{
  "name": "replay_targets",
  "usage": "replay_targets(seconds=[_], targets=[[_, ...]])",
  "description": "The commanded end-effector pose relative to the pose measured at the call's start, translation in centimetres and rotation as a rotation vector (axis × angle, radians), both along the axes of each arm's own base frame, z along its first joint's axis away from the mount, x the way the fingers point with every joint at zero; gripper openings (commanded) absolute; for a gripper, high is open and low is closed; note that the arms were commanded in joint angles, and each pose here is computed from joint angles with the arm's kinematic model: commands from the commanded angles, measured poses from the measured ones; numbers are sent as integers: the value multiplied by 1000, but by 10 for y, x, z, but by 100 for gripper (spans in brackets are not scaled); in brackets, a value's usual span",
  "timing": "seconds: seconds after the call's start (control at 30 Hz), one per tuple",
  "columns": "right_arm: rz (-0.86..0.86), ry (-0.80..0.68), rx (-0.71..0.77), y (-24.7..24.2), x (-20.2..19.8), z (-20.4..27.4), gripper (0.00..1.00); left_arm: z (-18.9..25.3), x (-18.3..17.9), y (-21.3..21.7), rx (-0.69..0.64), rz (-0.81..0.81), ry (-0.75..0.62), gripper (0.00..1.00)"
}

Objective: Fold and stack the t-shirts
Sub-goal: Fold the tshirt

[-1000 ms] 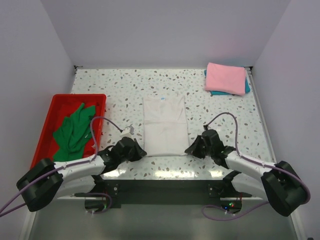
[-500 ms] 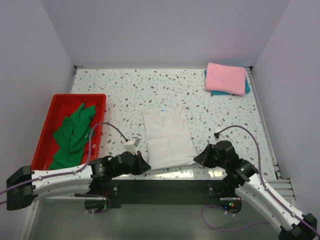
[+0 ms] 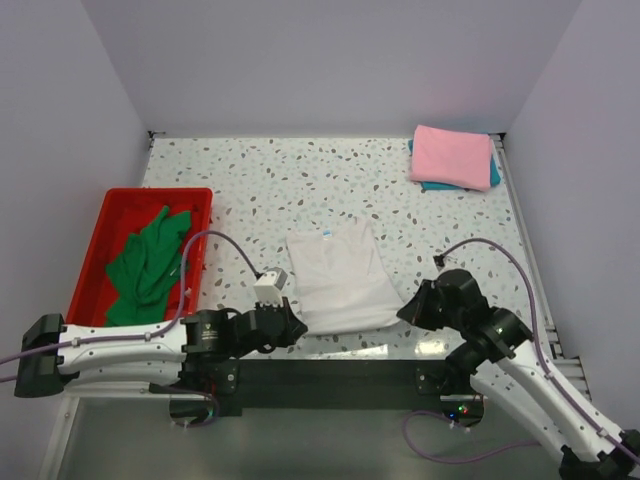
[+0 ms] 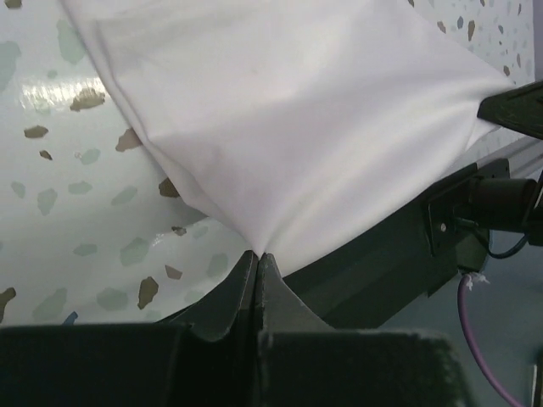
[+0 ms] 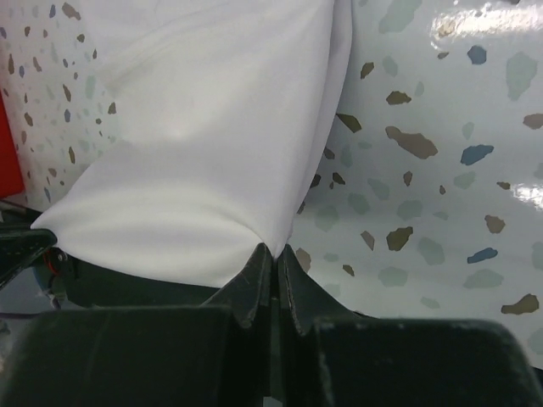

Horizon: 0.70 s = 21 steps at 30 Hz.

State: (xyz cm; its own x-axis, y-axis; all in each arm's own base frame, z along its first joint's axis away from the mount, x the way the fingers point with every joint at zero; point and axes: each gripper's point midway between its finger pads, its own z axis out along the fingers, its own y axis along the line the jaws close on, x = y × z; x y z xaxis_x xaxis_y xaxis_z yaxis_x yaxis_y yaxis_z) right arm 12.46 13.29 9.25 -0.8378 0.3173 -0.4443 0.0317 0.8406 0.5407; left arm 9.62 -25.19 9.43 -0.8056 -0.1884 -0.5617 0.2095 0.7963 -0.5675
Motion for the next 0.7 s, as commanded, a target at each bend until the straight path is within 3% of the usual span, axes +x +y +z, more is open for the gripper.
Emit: replay_targets(seconds=[0.0,0.2,0.43,0.67], targets=[[-4,-119,-96,-2,36,30,0,31,33,2,62,95,-118,0],[-4,-189,-129,18,83,70,0,72,87,-4,52,97,-186,0],[-17,-284,-154,51,165,122,0,105,148,-13,66,84,-227,0],[-22,-245,-89,70,258,115,0,120,229,3,22,172,-229,0]])
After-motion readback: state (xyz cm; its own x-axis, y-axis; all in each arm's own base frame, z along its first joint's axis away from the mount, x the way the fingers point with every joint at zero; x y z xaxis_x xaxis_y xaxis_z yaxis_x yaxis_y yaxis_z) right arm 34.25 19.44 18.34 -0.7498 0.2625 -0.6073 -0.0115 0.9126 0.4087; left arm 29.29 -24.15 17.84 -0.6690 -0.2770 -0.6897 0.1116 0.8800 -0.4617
